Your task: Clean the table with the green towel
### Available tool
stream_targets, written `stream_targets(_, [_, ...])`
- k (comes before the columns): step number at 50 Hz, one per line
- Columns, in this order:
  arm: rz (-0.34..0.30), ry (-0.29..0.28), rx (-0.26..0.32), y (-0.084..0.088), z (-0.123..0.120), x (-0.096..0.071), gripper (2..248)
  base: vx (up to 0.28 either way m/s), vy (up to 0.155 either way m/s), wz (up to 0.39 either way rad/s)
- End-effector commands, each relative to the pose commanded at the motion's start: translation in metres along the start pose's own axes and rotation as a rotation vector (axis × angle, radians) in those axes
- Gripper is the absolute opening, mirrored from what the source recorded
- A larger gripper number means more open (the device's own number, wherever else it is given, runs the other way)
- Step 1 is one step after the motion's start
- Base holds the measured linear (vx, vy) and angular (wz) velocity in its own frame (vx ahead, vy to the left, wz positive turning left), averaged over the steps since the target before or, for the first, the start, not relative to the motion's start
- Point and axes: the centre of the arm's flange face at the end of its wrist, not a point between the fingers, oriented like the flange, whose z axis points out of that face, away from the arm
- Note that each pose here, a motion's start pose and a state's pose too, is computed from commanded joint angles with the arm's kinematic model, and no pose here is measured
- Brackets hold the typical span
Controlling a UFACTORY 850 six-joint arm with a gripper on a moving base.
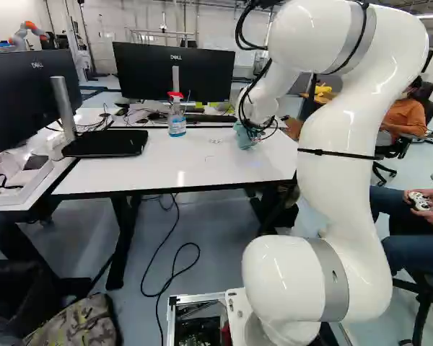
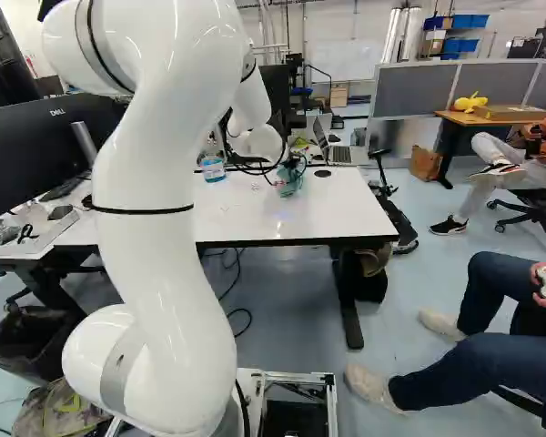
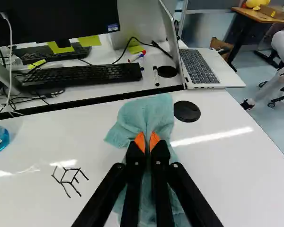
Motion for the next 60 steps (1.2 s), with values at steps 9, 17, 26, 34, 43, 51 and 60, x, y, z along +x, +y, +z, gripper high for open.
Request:
stream_targets(9, [-0.013,0.01,0.021,-0.015,-0.009,0.007,31,0.0,0.0,0.0])
stream_targets(17, [-0.024,0.021,0.039,-0.028,-0.013,0.013,31,0.0,0.0,0.0])
stream_targets(26, [-0.037,0.023,0.059,-0.044,-0.01,0.014,31,0.0,0.0,0.0])
stream_targets(34, [-0.048,0.025,0.078,-0.057,-0.008,0.015,31,0.0,0.0,0.0])
stream_targets(43, [-0.06,0.026,0.098,-0.073,-0.006,0.015,31,0.0,0.0,0.0])
stream_targets(51, [-0.072,0.026,0.116,-0.086,-0.008,0.014,31,0.0,0.0,0.0])
stream_targets(60, [-0.084,0.026,0.136,-0.1,-0.01,0.013,31,0.0,0.0,0.0])
